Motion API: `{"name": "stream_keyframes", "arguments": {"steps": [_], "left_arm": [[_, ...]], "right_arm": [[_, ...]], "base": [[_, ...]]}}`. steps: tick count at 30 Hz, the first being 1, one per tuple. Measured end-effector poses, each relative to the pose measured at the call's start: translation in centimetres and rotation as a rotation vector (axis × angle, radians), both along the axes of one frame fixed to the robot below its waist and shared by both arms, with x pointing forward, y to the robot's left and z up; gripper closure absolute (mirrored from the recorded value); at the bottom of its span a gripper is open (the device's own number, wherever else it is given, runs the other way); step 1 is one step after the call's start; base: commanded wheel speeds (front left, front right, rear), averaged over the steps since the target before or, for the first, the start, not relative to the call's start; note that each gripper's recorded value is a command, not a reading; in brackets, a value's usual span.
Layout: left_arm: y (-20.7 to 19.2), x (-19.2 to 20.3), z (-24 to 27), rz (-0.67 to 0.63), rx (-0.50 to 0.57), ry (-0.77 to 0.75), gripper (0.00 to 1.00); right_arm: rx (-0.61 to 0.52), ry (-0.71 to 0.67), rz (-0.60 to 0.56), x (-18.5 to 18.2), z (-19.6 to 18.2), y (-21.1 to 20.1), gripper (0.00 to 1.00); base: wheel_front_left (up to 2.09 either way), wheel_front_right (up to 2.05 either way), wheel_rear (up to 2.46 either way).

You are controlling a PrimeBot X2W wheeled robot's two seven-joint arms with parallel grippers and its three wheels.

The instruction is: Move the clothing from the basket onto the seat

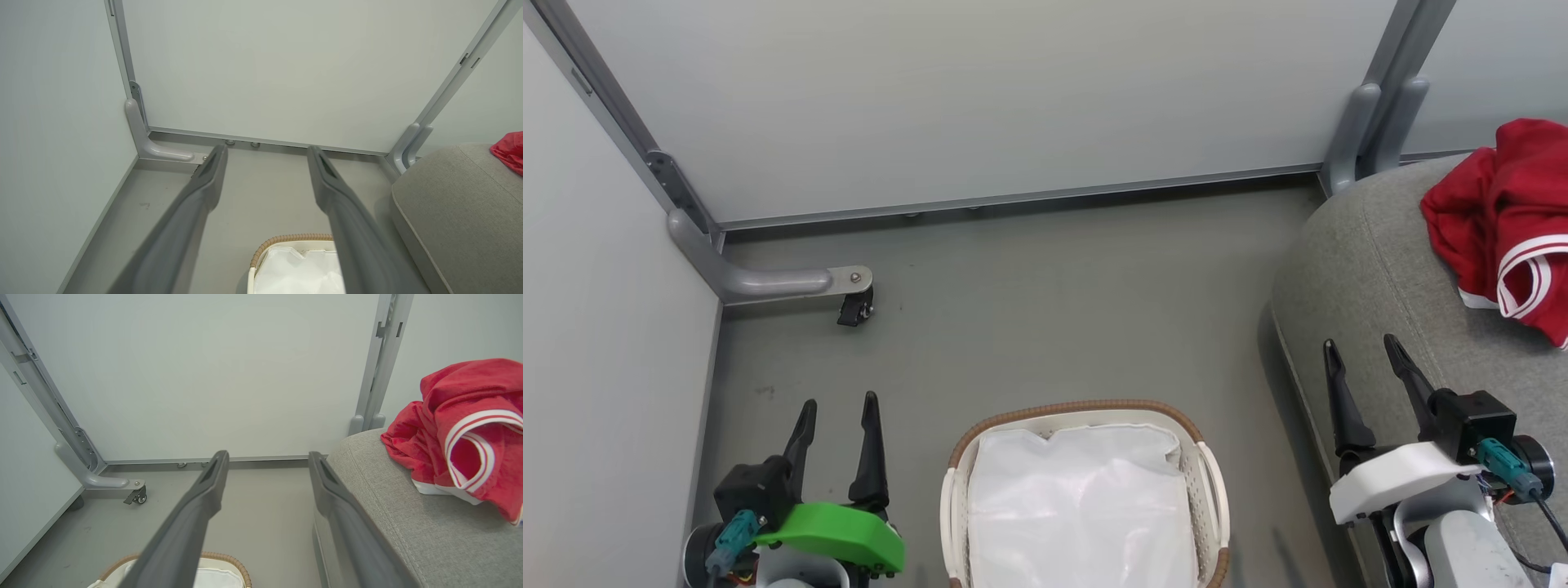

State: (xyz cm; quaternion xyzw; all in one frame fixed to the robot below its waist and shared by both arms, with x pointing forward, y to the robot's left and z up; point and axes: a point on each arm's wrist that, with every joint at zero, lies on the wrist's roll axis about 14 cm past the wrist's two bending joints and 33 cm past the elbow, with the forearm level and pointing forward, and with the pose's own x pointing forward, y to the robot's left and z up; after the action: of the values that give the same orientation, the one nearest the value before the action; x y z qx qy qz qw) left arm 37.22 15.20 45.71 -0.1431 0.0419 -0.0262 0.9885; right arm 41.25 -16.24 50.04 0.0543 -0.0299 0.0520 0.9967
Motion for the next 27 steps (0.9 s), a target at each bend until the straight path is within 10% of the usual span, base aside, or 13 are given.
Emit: {"name": "stream_keyframes", "arguments": {"steps": [23, 24, 27], "left_arm": [[0.1, -0.3, 0.1, 0.0, 0.004, -0.003, 0.0], [0.1, -0.3, 0.0, -0.002, 0.004, 0.0, 1.0], [0.0, -0.6, -0.9, -0.005, 0.006, 0.028, 1.0]], "right_arm": [[0.01, 0.001, -0.002, -0.4, 0.0, -0.1, 0.0], [0.011, 0.004, -0.002, -0.4, -0.1, 0.0, 1.0], [0.018, 0.037, -0.001, -0.7, -1.1, 0.2, 1.0]], "base": [[0.0, 0.0, 0.0], [0.0, 0.0, 0.0], [0.0, 0.0, 0.0]]}}
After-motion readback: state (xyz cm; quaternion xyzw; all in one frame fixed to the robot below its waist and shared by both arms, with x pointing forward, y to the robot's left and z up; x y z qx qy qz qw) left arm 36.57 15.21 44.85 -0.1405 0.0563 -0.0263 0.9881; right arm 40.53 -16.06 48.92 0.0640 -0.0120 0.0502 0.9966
